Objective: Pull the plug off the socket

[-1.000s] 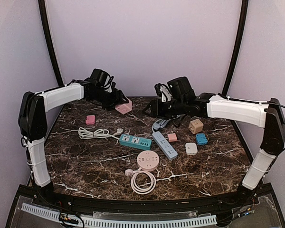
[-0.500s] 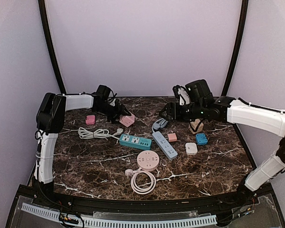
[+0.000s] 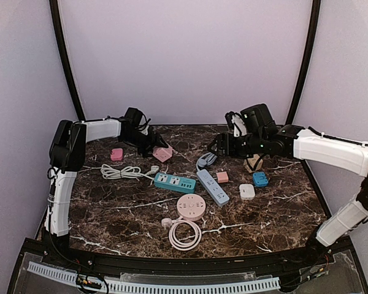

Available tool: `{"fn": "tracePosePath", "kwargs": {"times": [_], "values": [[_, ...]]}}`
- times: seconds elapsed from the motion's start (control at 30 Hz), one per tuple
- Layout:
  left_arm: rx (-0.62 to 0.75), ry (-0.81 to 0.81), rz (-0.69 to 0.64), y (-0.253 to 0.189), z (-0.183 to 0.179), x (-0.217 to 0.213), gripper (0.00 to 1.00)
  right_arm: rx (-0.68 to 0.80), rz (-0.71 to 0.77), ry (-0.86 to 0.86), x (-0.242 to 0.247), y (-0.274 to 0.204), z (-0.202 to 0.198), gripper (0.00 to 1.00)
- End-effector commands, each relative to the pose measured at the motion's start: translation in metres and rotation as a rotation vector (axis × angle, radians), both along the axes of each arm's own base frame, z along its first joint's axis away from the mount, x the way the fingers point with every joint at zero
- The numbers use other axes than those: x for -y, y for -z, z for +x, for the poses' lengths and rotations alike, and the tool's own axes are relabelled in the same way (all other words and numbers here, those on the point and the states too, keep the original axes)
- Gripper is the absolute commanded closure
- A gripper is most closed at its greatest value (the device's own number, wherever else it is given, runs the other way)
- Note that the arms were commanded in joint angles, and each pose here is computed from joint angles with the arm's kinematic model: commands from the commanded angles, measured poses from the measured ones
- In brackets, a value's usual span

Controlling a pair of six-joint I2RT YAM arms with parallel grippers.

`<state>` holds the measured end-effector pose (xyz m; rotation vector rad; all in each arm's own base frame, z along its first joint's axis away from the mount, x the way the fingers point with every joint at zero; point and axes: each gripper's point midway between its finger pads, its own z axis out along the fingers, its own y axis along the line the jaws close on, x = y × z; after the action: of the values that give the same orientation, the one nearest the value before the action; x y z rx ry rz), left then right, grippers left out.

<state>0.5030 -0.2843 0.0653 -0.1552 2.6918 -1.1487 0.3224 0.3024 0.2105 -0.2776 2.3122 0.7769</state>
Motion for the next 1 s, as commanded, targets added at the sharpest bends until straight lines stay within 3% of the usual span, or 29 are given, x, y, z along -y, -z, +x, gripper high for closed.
{"fn": "tracePosePath", "kwargs": {"times": [0.0,0.2,0.3,0.67,0.97], "values": [[0.024,0.01,0.051,-0.007,0.003,-0.009,0.26,0.01,0.0,0.008,0.004,-0.001,0.0,0.24],[0.045,0.001,0.106,-0.01,0.008,-0.018,0.11,0.009,-0.004,0.01,0.005,-0.001,0.0,0.23],[0.058,-0.002,0.144,-0.013,0.011,-0.024,0.1,0.01,-0.005,0.012,0.006,-0.001,0.001,0.23],[0.058,-0.003,0.37,-0.003,0.006,-0.059,0.19,0.003,-0.007,0.015,0.006,0.003,0.003,0.23],[0.098,-0.005,0.416,-0.016,0.008,-0.067,0.21,0.003,-0.009,0.017,0.006,0.005,0.006,0.22]]}}
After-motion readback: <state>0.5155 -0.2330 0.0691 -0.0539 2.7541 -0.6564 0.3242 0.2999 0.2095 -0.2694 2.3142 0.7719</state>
